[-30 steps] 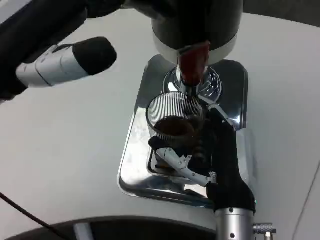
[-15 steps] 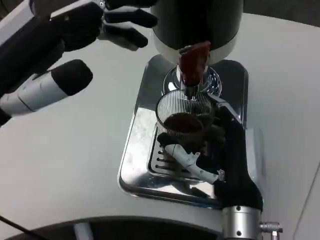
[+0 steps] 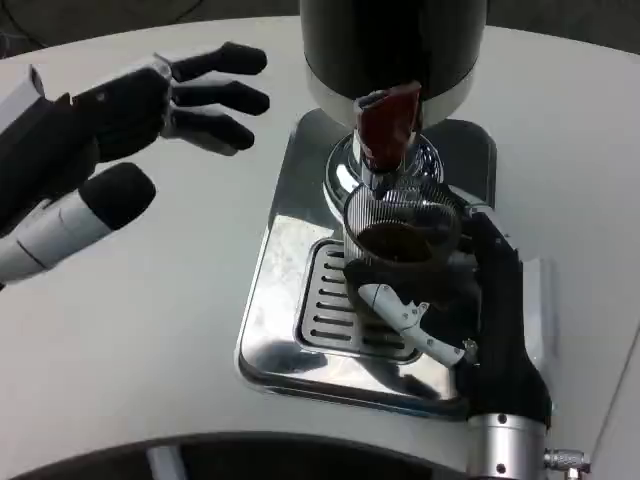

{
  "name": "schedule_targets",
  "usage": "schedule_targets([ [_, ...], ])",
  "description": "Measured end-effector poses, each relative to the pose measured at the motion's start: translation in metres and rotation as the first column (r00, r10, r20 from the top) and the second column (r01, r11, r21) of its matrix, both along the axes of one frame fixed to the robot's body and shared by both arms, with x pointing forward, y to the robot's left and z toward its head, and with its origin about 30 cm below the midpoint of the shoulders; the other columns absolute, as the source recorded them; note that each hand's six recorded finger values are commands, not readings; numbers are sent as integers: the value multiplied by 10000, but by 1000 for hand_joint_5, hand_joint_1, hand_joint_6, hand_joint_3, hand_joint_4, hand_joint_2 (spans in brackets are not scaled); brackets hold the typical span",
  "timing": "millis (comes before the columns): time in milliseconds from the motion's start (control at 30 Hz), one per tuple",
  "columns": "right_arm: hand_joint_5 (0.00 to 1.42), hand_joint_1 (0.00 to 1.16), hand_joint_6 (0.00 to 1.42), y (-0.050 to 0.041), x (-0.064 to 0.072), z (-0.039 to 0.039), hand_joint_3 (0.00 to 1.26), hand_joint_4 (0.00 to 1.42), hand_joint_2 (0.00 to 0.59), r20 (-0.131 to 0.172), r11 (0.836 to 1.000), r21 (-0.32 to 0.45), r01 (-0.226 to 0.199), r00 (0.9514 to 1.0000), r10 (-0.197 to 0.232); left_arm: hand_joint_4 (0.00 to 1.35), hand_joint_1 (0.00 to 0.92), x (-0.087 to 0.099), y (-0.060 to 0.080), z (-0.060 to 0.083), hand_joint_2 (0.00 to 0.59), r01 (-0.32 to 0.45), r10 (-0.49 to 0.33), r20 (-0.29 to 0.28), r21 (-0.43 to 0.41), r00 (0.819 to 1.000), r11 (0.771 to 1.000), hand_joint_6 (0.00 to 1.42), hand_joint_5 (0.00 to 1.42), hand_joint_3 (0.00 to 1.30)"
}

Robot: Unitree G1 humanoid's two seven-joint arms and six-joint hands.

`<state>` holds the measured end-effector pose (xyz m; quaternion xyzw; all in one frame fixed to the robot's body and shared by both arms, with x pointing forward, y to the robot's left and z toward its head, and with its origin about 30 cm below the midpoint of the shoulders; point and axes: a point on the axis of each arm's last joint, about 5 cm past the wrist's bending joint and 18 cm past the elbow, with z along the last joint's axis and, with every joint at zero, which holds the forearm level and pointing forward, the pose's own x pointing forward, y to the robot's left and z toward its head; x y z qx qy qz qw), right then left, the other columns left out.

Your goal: Grasp the cup under the faucet to collect the drink, then remove the cup.

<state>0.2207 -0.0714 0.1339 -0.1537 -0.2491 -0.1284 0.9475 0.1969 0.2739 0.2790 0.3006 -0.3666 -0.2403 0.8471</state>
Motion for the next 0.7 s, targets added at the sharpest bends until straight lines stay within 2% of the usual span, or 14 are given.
schedule_targets([
  [233, 1074, 852, 841, -64, -28, 11, 733, 849, 207, 5, 9999, 69, 149, 9999, -149, 270, 0, -56, 16, -117, 79, -199, 193, -450, -118, 9988, 9997, 355, 359, 222],
  [467, 1106, 853, 899, -93, -54, 8, 746, 877, 206, -38, 9999, 65, 147, 9999, -146, 275, 0, -67, 25, -141, 79, -362, 353, -541, -142, 9979, 9992, 356, 359, 224],
  [700, 1131, 853, 938, -155, -97, 6, 761, 900, 199, -99, 9997, 109, 237, 9997, -236, 279, 0, -98, 42, -216, 79, -540, 528, -888, -116, 9947, 9985, 358, 359, 230],
])
